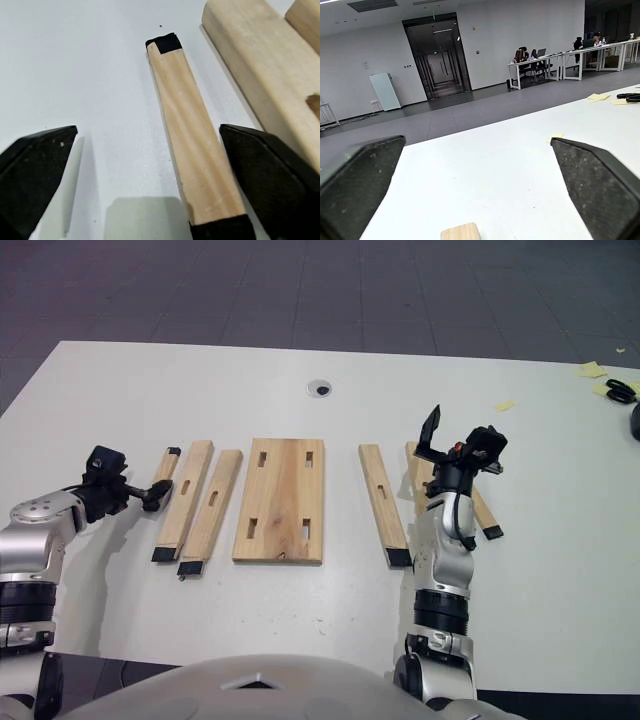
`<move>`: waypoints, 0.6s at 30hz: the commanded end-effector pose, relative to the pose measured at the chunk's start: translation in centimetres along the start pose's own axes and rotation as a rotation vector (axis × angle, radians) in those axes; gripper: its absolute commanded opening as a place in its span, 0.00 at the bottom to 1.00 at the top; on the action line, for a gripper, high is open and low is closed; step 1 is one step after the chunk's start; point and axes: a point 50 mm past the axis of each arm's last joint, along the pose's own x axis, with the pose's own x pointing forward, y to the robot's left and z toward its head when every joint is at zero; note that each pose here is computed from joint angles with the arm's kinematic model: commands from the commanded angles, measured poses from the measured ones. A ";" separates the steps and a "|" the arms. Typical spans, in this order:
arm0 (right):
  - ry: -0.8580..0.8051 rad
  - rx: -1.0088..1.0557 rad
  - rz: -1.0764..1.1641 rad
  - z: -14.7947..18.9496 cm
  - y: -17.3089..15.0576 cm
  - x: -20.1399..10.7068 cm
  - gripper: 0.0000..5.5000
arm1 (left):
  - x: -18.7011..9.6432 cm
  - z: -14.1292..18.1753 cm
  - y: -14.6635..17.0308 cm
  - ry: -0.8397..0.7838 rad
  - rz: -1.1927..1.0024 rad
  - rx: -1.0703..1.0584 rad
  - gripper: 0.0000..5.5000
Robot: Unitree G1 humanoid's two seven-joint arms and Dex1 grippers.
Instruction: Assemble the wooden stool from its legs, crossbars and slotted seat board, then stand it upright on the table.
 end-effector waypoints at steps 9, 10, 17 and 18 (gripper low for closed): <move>0.001 -0.010 -0.025 0.1 -0.2 -0.4 0.98 | -1.0 -1.8 -0.2 0.162 -0.124 0.074 0.59; 0.001 -0.010 -0.028 0.1 -0.3 -0.5 0.98 | -1.1 -2.2 -0.3 0.183 -0.146 0.075 0.56; 0.009 -0.007 -0.043 0.0 -0.4 -0.8 0.98 | -1.7 -4.0 -0.2 0.263 -0.168 0.090 0.34; 0.009 -0.008 -0.043 0.0 -0.4 -0.8 0.98 | -1.7 -4.0 -0.3 0.266 -0.168 0.094 0.31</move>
